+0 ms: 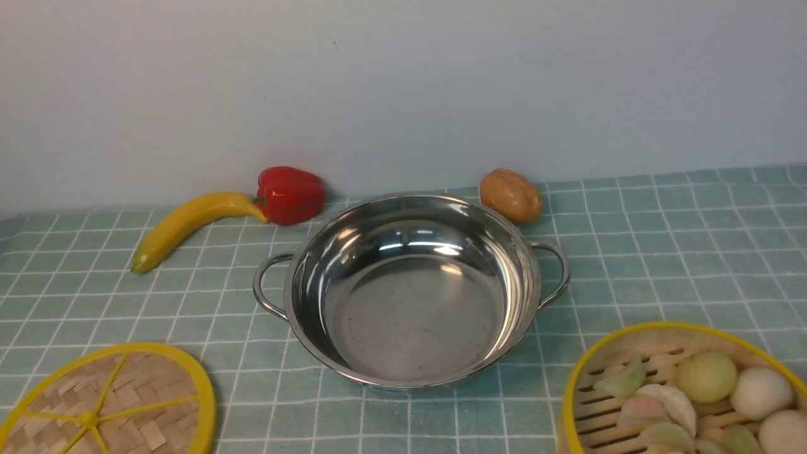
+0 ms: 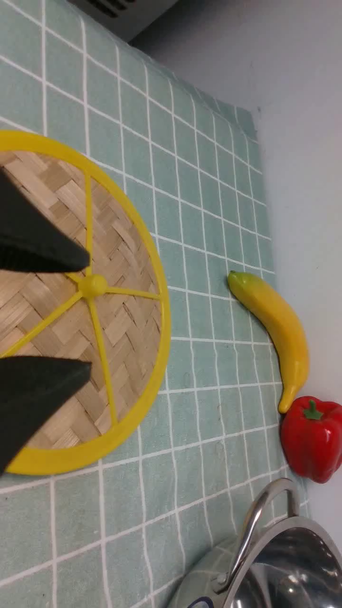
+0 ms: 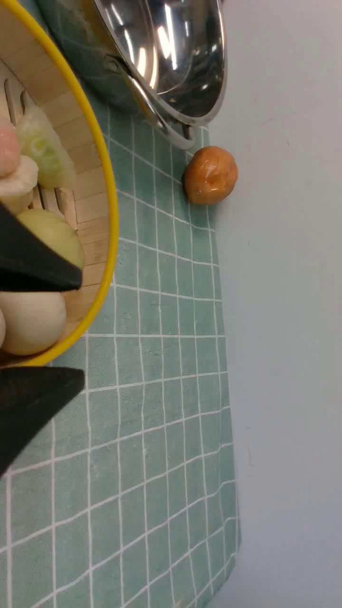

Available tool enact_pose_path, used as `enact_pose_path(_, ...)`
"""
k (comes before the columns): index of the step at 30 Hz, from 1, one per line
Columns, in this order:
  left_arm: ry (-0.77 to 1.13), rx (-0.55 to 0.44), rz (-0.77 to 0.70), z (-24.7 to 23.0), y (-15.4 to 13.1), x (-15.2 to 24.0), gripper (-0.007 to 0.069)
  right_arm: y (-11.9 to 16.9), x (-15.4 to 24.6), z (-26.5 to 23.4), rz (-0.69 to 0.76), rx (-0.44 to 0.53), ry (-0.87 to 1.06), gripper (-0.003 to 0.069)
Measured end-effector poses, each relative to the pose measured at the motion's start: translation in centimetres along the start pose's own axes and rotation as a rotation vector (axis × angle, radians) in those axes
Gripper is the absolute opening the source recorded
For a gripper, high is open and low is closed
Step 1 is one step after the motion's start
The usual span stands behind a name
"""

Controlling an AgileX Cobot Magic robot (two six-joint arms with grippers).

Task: Place the steamer in the pot on the blue tablecloth, and put the lid on the steamer.
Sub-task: 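Reach for and grasp the rim of the bamboo steamer holding the buns with the right gripper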

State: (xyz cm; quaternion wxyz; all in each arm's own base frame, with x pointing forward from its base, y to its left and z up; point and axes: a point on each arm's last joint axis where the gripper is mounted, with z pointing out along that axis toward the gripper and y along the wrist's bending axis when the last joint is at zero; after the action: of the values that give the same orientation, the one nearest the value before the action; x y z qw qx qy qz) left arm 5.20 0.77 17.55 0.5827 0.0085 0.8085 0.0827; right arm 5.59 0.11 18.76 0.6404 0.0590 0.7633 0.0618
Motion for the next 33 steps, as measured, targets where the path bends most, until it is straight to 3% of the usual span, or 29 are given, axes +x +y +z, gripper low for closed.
enact_pose_path(33, 0.0, 0.0, 0.0, 0.0, 0.0, 0.0, 0.0243, -0.03, -0.01, 0.0, -0.028, 0.004, -0.001, 0.0243)
